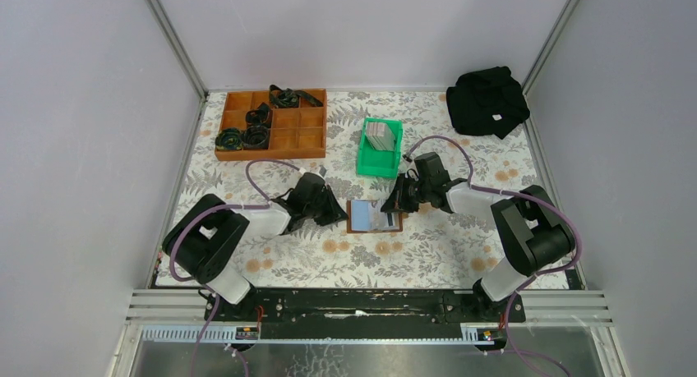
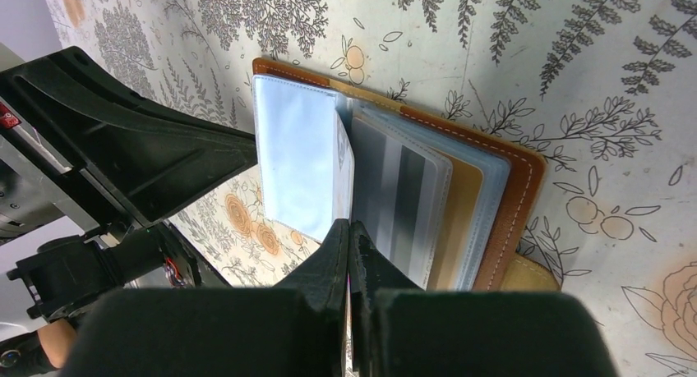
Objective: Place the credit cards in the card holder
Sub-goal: Insert the credit card into the card holder.
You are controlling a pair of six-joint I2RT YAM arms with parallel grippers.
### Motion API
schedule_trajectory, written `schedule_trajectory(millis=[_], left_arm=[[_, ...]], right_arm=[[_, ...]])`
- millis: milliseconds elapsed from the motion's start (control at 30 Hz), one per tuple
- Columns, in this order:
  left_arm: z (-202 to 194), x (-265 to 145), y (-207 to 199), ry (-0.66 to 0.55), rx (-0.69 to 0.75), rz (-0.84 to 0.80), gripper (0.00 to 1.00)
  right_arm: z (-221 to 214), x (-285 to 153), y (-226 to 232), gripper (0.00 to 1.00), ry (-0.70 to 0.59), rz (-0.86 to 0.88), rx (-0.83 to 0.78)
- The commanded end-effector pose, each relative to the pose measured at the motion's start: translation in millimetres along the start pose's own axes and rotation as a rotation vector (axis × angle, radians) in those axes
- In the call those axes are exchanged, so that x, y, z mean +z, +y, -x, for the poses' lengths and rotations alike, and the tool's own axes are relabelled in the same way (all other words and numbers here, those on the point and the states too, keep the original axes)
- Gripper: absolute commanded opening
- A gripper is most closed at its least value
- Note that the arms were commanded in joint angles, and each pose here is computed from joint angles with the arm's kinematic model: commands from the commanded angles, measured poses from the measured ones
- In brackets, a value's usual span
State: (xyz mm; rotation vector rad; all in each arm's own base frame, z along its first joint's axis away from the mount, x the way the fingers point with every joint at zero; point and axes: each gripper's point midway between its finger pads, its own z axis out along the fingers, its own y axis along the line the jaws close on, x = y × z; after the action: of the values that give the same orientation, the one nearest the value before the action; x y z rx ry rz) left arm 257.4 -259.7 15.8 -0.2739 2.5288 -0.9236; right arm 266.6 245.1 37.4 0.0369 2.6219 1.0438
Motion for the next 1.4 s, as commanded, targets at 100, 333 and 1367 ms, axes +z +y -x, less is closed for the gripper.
schedule_trajectory(millis=[100,333,1367], left_arm=[[-6,6,-5,0.037,0.033,-0.002,0.12],[-10,9,-1,0.057,0.046,0.026,0.1],[-27,15,-10,0.102,0.076,0.053,0.02]], right_arm=[[0,5,-11,0.0,-0.011,-0.024,0.009],[-5,8,-23,0.0,-0.004,-0.064,0.01],[-20,13,-14,0.42,0.042,-0.23,-0.132]])
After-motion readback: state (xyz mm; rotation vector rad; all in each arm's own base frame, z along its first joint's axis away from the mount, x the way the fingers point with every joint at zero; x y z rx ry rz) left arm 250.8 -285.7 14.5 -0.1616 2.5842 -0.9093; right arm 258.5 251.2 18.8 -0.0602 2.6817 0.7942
